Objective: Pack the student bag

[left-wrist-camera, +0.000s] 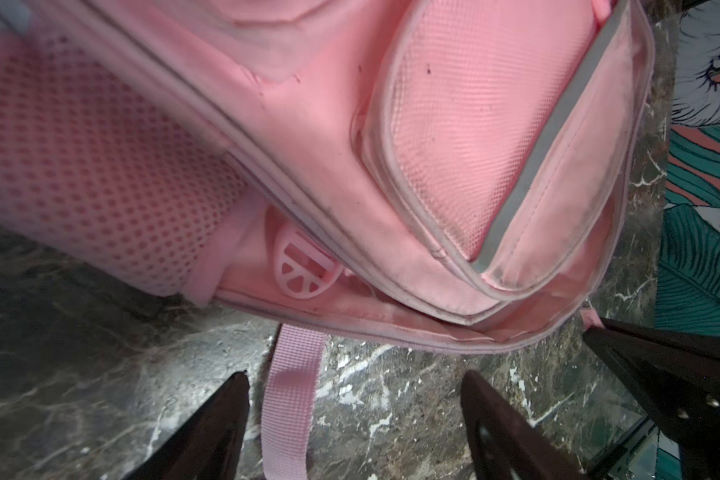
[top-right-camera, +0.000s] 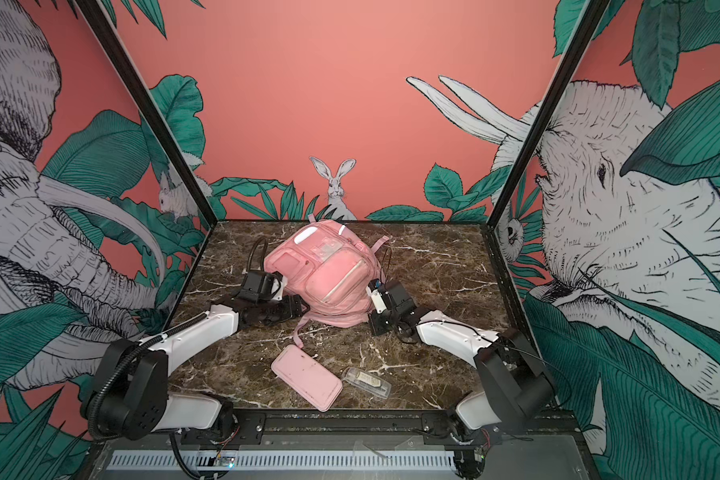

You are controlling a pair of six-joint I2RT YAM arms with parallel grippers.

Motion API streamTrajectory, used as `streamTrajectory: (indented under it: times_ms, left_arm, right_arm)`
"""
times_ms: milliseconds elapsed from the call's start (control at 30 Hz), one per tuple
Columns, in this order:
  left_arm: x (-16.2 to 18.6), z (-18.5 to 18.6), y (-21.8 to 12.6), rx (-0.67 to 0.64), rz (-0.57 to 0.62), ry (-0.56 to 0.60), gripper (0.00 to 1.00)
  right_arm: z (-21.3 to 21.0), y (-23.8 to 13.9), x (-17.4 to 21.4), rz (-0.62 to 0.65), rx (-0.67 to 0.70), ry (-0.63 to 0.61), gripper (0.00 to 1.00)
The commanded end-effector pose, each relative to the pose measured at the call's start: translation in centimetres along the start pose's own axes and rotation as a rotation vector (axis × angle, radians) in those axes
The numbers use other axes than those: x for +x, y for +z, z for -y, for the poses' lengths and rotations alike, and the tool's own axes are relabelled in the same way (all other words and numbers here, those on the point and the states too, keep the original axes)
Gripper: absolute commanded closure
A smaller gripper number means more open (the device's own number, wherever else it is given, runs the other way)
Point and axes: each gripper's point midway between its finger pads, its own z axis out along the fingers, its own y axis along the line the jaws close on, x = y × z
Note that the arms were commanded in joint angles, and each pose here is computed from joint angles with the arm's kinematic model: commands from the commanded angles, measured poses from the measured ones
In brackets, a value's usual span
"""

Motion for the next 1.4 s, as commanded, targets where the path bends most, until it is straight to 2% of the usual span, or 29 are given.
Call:
streamTrajectory:
  times_ms: [0,333,533,667,700,833,967,1200,1367]
  left_arm:
    - [-0.2,0.8,0.4,0.016,0.025,-0.02,0.19]
    - [0.2,2.3,2.9,0.038,-0.005,-0.019,0.21]
    - [0.8,1.8,3.9,0.016,-0.033,-0.027,0.29]
    - [0.6,1.4,4.2,-0.009,-0.037,-0.011,0.42]
    - [0.5,1.4,4.2,-0.015,-0.036,-0.005,0.48]
    - [-0.3,0.9,4.2,-0.056,-0.026,0.022,0.81]
    - [-1.5,0.2,3.7,-0.079,-0.018,0.032,1.0]
    - [-3.1,-2.8,2.5,-0.109,-0.008,0.0,1.0]
    - [-4.0,-5.0,0.8,-0.15,0.017,-0.008,1.0]
  right_arm:
    - [-0.8,-0.5,-0.2,0.003,-0.017,-0.002,1.0]
    - [-2.2,-1.0,0.2,0.006,-0.041,-0.041,1.0]
    - [-3.3,-2.5,-0.6,0.047,-0.071,-0.06,1.0]
    - [-3.7,-2.7,-0.5,0.043,-0.083,-0.072,1.0]
    - [-3.7,-2.7,-0.5,0.04,-0.084,-0.075,1.0]
    - [-4.0,-2.9,-0.6,0.039,-0.092,-0.086,1.0]
    - [-3.9,-3.2,-0.5,0.042,-0.082,-0.084,1.0]
    - [-3.1,-2.7,-0.1,0.024,-0.047,-0.068,1.0]
    - [-0.7,-2.6,-0.1,0.015,0.02,-0.023,1.0]
